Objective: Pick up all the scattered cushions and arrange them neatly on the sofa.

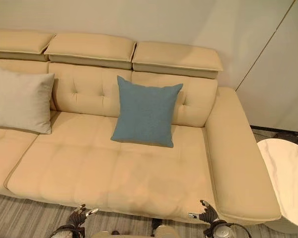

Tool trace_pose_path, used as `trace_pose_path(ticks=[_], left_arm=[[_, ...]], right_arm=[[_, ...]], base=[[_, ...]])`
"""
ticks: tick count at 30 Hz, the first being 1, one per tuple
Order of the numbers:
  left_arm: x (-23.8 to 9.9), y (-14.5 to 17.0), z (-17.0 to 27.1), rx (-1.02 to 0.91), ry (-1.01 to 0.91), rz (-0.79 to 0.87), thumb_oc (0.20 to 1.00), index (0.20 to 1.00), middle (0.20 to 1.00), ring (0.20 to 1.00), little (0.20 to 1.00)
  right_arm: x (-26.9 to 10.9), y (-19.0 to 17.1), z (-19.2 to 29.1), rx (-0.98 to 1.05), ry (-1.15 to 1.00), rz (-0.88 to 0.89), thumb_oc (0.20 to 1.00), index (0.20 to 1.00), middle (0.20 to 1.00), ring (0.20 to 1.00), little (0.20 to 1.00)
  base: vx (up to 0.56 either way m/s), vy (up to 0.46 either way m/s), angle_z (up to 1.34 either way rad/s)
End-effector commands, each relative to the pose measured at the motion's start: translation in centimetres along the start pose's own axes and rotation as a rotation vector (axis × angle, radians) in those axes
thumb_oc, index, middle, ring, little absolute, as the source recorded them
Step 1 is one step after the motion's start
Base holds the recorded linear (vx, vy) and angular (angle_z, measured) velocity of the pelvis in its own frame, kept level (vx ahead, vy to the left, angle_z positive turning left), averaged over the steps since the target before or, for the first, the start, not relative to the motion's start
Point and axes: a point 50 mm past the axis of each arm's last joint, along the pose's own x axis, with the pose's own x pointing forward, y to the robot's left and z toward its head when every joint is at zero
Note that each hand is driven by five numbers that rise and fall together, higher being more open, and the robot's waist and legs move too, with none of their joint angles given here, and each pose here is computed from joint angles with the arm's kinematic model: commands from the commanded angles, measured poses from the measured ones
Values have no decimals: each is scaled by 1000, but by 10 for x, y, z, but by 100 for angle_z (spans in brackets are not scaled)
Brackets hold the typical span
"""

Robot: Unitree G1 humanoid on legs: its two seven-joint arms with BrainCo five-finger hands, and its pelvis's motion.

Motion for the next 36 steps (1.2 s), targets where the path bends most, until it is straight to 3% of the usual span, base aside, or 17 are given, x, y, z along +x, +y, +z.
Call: trace_pose_path(ticks=[1, 12, 28, 36], left_arm=[[0, 11, -3, 80, 21, 16, 1000, 1000, 1000, 1000, 1000], [-2, 29, -14, 177, 109, 67, 1000, 1000, 1000, 1000, 1000], [0, 18, -16, 218, 124, 45, 1000, 1000, 1000, 1000, 1000], [-2, 12, -20, 215, 124, 33, 1000, 1000, 1000, 1000, 1000]], right_arm=[[12, -10, 32, -52, -66, -28, 1000, 1000, 1000, 1000, 1000], [14, 7, 25, -67, 0, 11, 1000, 1000, 1000, 1000, 1000], [6, 20, -6, -37, 130, 28, 1000, 1000, 1000, 1000, 1000], [9, 22, 6, 4, 77, 25, 1000, 1000, 1000, 1000, 1000]], base=[[-158, 186, -35], [-143, 102, -29], [1, -54, -10], [16, -39, 2]])
